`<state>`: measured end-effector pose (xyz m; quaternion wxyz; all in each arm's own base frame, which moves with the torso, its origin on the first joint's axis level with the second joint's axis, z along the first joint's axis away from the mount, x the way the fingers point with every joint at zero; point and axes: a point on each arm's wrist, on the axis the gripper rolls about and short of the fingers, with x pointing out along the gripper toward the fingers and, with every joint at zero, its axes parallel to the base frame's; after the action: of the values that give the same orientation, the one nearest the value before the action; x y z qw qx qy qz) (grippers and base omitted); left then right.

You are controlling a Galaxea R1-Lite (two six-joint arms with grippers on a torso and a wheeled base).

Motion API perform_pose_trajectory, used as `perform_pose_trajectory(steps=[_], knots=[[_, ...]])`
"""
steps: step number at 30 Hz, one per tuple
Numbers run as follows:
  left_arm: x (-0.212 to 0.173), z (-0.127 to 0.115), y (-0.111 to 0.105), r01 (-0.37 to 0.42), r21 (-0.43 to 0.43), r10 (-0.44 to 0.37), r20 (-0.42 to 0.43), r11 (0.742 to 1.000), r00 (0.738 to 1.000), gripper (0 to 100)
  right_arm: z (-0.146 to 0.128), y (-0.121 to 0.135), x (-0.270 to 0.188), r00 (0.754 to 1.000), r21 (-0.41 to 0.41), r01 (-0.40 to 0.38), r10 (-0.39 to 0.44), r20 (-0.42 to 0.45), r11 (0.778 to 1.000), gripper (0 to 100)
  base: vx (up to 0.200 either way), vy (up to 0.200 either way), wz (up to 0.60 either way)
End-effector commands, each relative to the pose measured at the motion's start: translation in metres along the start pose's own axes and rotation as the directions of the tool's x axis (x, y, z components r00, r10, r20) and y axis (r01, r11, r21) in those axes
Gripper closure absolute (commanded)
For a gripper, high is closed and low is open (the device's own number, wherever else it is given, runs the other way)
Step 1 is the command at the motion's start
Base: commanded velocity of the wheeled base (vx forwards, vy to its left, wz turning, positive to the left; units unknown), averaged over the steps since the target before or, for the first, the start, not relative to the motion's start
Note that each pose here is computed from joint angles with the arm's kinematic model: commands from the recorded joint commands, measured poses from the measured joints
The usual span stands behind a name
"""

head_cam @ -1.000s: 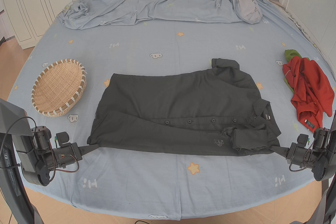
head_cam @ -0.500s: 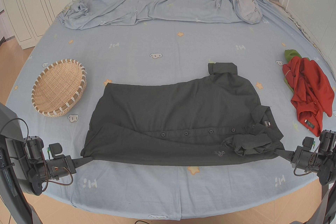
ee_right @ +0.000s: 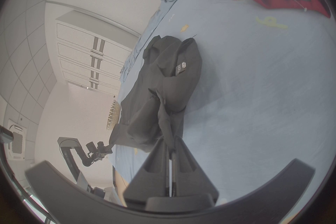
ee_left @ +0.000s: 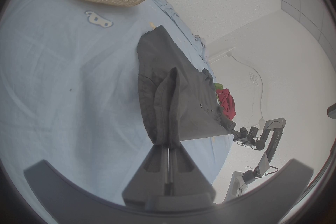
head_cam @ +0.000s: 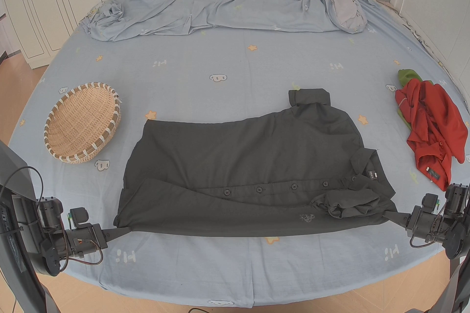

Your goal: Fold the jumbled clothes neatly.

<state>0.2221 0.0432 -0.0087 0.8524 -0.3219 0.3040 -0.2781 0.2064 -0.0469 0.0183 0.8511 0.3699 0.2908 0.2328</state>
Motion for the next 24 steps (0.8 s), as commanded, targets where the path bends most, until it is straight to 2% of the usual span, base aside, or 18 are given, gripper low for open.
perform_pose_trajectory(steps=[1, 19, 20, 24], knots=[[-0.0006, -0.0023, 0.0001, -0.001, -0.011, 0.001, -0.007, 1.0, 1.0, 100, -0.0052, -0.0009, -0.0007, 1.0, 0.023, 0.006, -0.006, -0.017, 1.0, 100, 0.0, 0.0, 0.0], [-0.004, -0.0086, -0.0021, -0.004, -0.036, 0.003, -0.023, 0.999, 1.0, 100, -0.0085, -0.0063, 0.0018, 0.999, 0.047, 0.018, -0.017, -0.033, 0.999, 100, 0.0, 0.0, 0.0], [-0.0043, -0.0085, -0.0025, -0.004, -0.034, 0.003, -0.022, 0.999, 1.0, 0, -0.0087, -0.0068, 0.0017, 0.999, 0.05, 0.02, -0.018, -0.033, 0.999, 0, 0.0, 0.0, 0.0], [-0.0061, -0.0062, -0.001, -0.006, -0.026, 0.006, 0.0, 1.0, 1.0, 0, -0.0074, -0.0061, 0.0009, 1.0, 0.046, 0.017, -0.016, -0.026, 0.999, 0, 0.0, 0.0, 0.0]])
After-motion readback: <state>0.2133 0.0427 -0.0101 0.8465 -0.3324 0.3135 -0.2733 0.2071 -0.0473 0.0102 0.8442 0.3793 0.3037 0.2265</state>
